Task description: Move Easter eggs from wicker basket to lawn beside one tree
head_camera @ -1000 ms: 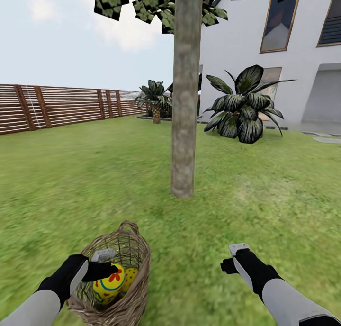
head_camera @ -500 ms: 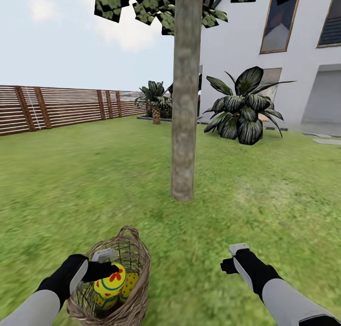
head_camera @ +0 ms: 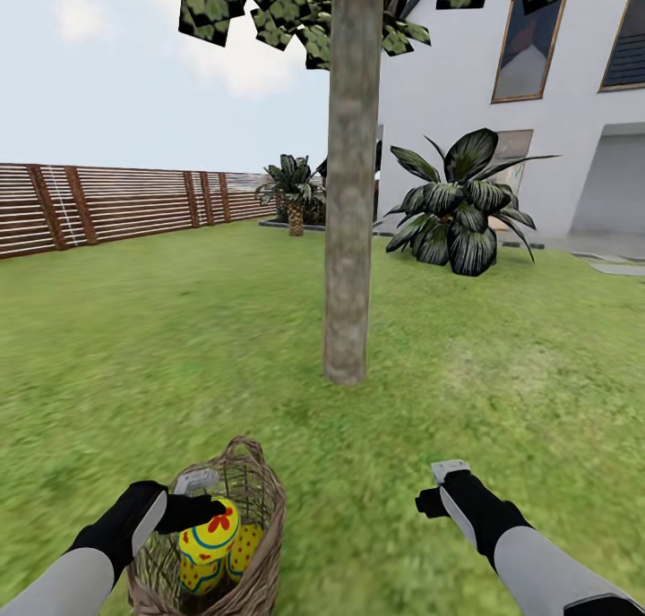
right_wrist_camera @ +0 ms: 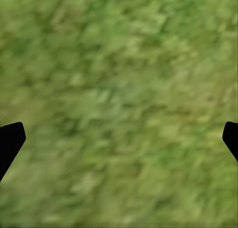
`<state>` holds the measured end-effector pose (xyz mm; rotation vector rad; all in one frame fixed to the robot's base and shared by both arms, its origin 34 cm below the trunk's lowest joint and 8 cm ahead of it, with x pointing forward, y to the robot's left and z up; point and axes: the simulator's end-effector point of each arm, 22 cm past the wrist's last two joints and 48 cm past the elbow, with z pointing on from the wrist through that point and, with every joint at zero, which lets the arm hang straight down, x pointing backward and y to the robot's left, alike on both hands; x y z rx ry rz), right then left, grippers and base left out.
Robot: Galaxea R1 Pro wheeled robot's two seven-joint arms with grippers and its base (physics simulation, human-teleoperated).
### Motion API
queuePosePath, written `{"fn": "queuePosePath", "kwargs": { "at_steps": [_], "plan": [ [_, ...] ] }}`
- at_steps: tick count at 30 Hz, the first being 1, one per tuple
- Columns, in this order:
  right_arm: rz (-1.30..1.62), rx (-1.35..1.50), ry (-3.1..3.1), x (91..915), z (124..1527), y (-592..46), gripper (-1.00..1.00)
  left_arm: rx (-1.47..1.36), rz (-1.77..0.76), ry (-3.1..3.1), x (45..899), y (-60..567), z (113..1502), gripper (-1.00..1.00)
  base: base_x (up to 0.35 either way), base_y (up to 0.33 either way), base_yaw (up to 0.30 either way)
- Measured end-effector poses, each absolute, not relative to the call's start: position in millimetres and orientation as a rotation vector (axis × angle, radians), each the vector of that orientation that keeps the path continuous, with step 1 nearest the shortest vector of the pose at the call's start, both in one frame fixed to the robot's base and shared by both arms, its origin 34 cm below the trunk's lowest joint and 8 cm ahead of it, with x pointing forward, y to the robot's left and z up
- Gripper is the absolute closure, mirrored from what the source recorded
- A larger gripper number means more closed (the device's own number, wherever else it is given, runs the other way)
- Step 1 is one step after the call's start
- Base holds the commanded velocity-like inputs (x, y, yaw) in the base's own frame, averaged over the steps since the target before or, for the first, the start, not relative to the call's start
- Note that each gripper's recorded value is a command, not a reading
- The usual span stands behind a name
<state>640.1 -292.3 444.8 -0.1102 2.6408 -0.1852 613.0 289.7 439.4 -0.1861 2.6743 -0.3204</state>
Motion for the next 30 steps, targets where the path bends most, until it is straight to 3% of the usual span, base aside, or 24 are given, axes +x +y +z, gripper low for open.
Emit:
{"fn": "queuePosePath", "kwargs": {
  "at_steps": [30],
  "plan": [
    [-0.186,-0.11,2.642,652.7,508.2,-292.7,-1.0,-0.182,-0.318,2.673,626.8,290.5,504.3,1.0,0.0,0.0,0.0]
  ]
}}
